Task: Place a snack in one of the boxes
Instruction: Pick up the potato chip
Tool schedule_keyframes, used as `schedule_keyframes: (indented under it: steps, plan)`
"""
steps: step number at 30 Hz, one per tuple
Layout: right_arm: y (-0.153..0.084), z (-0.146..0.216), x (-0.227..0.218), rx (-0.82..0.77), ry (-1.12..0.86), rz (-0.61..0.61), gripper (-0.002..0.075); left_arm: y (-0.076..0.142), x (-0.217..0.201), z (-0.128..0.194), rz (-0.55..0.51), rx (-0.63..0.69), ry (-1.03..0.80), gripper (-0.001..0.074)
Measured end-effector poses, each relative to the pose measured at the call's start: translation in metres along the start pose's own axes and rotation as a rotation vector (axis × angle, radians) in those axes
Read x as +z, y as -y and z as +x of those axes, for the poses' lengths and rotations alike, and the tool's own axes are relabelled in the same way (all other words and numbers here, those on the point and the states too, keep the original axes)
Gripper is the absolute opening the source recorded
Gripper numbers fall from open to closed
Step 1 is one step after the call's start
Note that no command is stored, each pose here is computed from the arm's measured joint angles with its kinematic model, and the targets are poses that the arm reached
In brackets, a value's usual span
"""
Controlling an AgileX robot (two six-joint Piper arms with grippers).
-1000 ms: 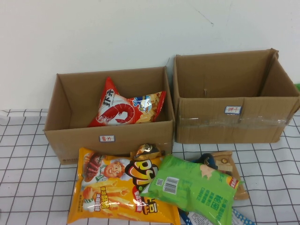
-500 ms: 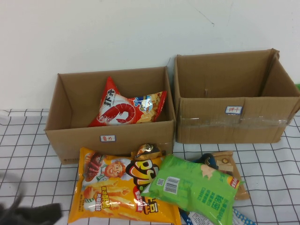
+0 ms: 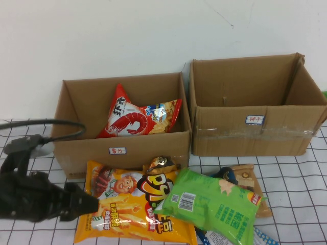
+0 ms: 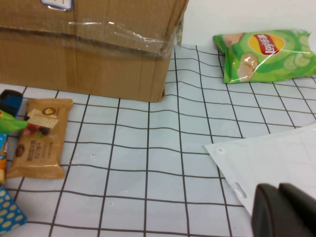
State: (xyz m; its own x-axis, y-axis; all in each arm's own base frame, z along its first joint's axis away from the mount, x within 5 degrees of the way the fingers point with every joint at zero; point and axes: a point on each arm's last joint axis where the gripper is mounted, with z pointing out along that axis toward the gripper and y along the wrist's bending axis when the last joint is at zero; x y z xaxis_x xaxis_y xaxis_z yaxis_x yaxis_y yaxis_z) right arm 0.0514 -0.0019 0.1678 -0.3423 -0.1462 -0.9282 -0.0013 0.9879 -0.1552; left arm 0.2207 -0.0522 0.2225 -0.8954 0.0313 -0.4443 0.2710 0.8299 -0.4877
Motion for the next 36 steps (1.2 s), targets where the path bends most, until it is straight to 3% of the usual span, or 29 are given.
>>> schedule_keyframes:
  steps: [3, 7, 15, 26, 36]
  plan:
    - [0.000, 0.000, 0.000, 0.000, 0.000, 0.000, -0.0001, -0.011, 0.011, -0.009, -0.033, -0.010, -0.002, 0.0624]
    - [0.000, 0.000, 0.000, 0.000, 0.000, 0.000, -0.0001, -0.022, 0.023, -0.023, -0.071, 0.001, 0.024, 0.0680]
    - [0.000, 0.000, 0.000, 0.000, 0.000, 0.000, -0.0001, -0.040, 0.050, -0.051, -0.055, -0.043, 0.086, 0.0692]
    - [0.000, 0.000, 0.000, 0.000, 0.000, 0.000, -0.0001, -0.074, 0.100, -0.064, -0.059, -0.050, 0.030, 0.0693]
    - [0.000, 0.000, 0.000, 0.000, 0.000, 0.000, -0.0001, -0.082, 0.132, -0.059, 0.085, -0.095, -0.044, 0.0693]
